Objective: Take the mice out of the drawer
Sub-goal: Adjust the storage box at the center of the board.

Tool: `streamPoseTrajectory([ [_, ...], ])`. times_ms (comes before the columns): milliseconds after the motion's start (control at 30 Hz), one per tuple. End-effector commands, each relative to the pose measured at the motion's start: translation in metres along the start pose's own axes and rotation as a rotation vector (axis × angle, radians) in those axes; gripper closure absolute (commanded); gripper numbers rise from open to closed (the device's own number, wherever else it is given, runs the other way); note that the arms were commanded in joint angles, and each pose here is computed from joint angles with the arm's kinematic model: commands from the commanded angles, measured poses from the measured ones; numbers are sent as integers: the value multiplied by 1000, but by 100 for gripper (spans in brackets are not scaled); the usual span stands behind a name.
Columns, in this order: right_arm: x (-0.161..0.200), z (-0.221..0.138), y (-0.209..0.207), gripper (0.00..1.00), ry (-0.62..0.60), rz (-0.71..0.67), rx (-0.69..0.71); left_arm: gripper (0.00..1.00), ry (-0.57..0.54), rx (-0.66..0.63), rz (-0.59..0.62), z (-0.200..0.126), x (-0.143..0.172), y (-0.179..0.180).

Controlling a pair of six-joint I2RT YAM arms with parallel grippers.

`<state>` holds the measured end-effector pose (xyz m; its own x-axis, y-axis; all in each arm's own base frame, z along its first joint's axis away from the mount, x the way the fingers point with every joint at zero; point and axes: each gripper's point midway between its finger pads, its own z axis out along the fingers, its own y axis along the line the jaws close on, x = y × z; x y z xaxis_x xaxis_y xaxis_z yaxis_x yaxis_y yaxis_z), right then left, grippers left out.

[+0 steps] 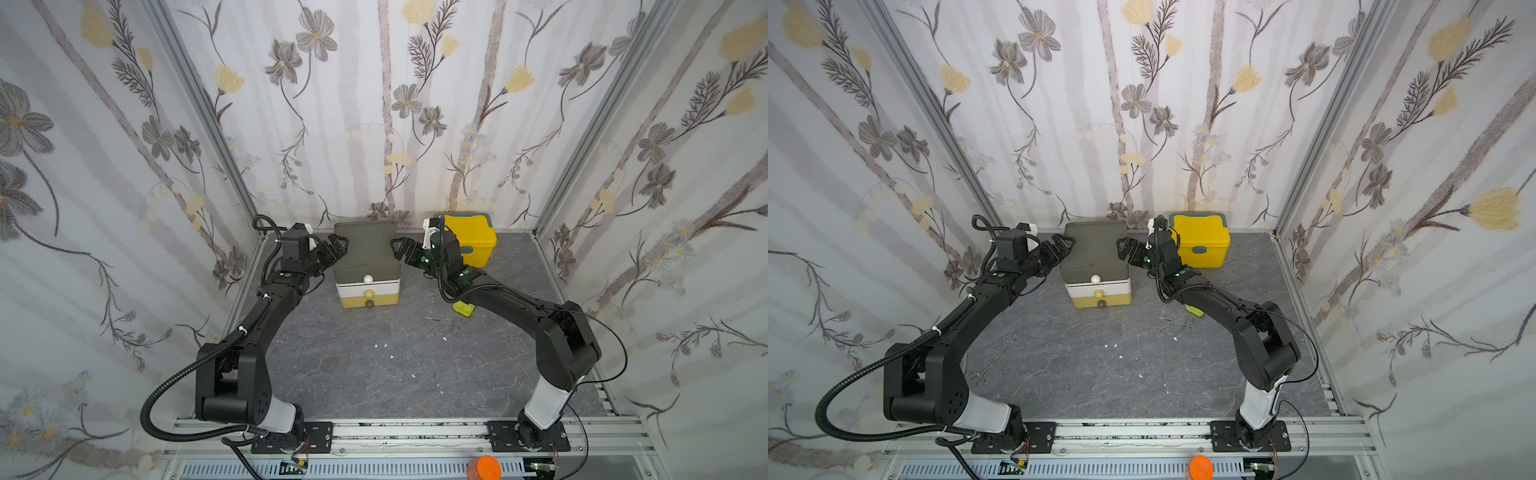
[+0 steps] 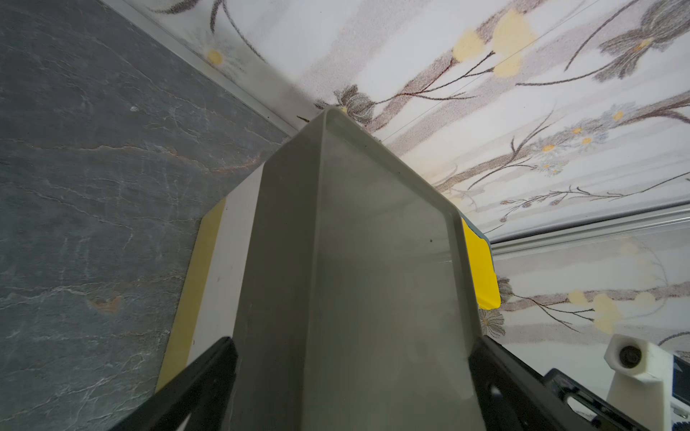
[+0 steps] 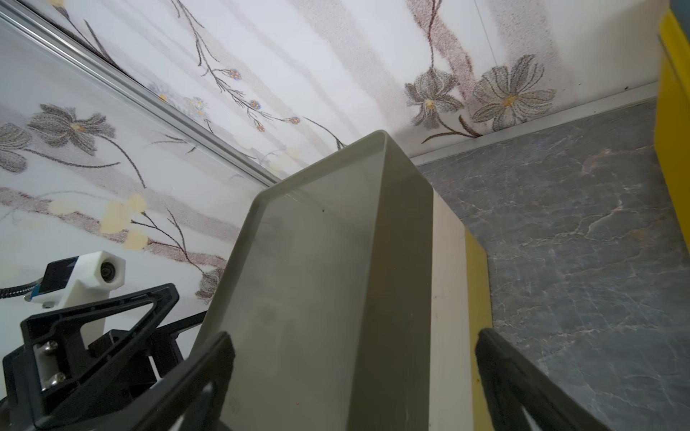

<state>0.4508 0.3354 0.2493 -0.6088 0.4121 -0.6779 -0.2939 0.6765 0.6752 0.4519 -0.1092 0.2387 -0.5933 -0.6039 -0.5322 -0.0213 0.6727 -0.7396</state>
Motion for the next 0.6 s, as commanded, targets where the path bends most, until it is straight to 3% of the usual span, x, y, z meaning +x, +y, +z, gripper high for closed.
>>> streamPoseTrajectory([
  [0, 4, 10, 8, 1, 31, -1, -21, 0, 40, 36, 27, 4, 7, -10],
  [233, 13, 24, 19, 1, 98, -18, -57, 1, 82, 46, 21, 6, 22, -11],
  [567, 24, 26, 34, 0, 183, -52, -112, 1, 113, 118, -7, -18, 51, -31],
])
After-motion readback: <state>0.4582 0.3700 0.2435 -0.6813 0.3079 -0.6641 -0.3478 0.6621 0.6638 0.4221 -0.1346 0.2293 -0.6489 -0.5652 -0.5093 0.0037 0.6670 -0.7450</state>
